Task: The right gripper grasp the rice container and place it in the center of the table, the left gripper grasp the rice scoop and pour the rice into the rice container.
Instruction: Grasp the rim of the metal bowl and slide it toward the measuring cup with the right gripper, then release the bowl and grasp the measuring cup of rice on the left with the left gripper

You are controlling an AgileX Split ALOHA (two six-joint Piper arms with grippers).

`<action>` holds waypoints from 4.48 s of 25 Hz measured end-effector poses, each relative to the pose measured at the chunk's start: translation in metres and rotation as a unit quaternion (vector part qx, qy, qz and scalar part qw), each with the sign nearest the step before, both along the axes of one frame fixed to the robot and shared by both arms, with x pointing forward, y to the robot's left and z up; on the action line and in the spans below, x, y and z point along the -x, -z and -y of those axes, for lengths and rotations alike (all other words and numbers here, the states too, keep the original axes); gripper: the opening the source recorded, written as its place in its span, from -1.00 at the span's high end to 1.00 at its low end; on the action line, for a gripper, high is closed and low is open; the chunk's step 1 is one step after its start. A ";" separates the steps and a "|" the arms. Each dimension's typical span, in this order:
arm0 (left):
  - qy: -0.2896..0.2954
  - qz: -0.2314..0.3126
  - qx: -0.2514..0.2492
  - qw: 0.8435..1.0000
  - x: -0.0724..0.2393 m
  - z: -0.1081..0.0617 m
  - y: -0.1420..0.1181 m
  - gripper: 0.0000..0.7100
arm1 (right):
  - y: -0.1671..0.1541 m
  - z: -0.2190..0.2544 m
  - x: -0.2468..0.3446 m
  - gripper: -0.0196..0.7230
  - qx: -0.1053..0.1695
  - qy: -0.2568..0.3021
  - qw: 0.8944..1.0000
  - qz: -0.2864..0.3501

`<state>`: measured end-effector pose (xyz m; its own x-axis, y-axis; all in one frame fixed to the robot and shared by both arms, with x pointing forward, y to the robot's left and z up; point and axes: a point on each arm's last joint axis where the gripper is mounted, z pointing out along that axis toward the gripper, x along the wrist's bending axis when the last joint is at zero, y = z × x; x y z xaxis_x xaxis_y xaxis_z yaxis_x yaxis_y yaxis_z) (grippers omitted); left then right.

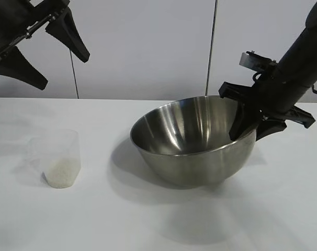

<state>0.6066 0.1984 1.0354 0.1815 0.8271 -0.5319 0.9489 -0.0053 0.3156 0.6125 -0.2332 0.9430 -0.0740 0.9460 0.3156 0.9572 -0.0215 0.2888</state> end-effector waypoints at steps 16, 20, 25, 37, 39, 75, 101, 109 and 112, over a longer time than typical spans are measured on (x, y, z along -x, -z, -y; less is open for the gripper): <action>0.000 0.000 -0.001 1.000 0.000 0.000 0.000 -0.85 | -0.010 0.003 0.003 0.39 0.029 -0.033 0.999 -0.001; 0.000 0.000 -0.001 1.000 0.000 0.000 0.000 -0.85 | -0.010 0.003 0.003 0.39 0.026 -0.031 0.999 -0.002; 0.000 0.000 -0.001 1.000 0.000 0.000 0.000 -0.85 | -0.012 0.003 0.001 0.39 -0.007 -0.011 1.000 -0.002; 0.000 0.001 -0.001 1.000 0.000 0.000 0.000 -0.85 | -0.003 -0.016 -0.001 0.39 -0.057 -0.029 0.998 -0.005; -0.001 0.002 -0.001 1.000 0.000 0.000 0.000 -0.85 | 0.005 -0.027 -0.001 0.39 -0.056 -0.040 0.998 -0.011; -0.004 0.007 -0.001 1.000 -0.001 0.000 0.000 -0.85 | -0.065 -0.044 -0.023 -0.89 0.011 -0.111 0.994 0.019; -0.004 0.007 -0.001 1.000 -0.002 0.000 0.000 -0.85 | -0.187 0.124 0.027 -0.79 0.080 0.065 0.993 0.063; -0.005 0.008 -0.001 1.000 -0.002 0.000 0.000 -0.85 | -0.255 0.092 0.151 -0.78 0.080 0.066 0.979 0.178; -0.005 0.008 -0.001 1.000 -0.002 0.000 0.000 -0.85 | -0.270 0.079 0.207 -0.78 0.090 0.068 0.966 0.235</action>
<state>0.6083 0.1988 1.0357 0.1815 0.8300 -0.5273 0.9436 0.0040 0.3311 0.4056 -0.3127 1.2134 -0.0396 0.9933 0.1082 0.7116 -0.0481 0.7010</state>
